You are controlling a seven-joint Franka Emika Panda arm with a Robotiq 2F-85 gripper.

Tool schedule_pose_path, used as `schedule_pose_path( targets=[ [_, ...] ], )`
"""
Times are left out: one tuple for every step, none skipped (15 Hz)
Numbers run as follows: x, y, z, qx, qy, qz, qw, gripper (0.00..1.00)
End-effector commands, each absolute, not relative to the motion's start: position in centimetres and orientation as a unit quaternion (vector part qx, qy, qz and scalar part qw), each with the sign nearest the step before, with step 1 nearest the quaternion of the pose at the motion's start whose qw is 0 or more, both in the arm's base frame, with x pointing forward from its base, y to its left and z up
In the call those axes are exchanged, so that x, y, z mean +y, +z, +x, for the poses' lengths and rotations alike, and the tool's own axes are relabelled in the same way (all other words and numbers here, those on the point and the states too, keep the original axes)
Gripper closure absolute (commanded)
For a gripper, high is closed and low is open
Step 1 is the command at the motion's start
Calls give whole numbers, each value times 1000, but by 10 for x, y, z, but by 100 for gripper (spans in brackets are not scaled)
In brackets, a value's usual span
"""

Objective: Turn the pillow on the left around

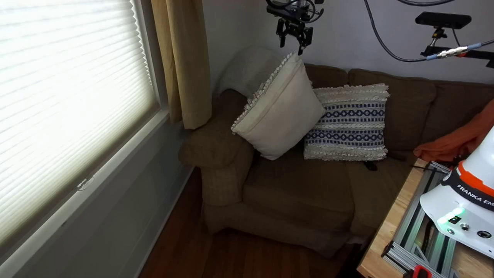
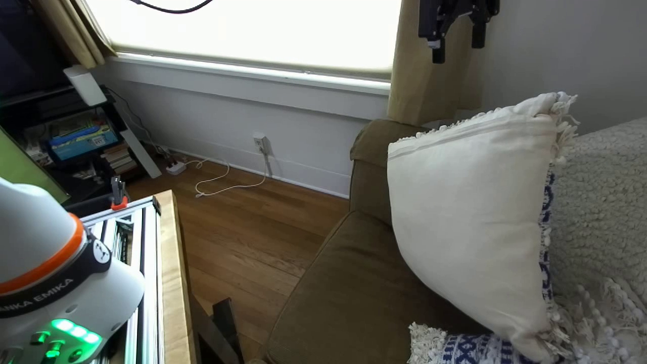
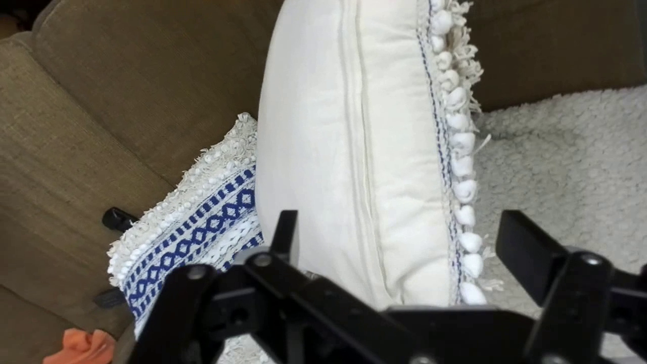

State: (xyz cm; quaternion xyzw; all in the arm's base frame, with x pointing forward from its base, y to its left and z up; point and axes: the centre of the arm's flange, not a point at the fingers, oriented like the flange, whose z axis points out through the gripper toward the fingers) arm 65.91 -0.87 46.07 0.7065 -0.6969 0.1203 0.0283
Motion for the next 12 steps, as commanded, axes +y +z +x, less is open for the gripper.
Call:
schedule_pose_path(
  targets=[
    [-23, 452, 672, -757, 153, 634, 42, 0],
    [-28, 450, 673, -771, 163, 614, 46, 0],
    [-31, 447, 676, -785, 170, 593, 52, 0],
    [-35, 444, 678, -799, 180, 571, 58, 0],
    [-37, 444, 680, -810, 189, 551, 66, 0],
    [-37, 446, 682, -820, 197, 532, 78, 0],
    [-41, 446, 674, -800, 180, 569, 56, 0],
    [-42, 446, 675, -808, 188, 556, 61, 0],
    [-42, 445, 677, -811, 192, 549, 63, 0],
    [-41, 445, 678, -813, 193, 546, 63, 0],
    [-40, 445, 678, -813, 194, 545, 63, 0],
    [-40, 446, 678, -814, 195, 544, 62, 0]
  ],
)
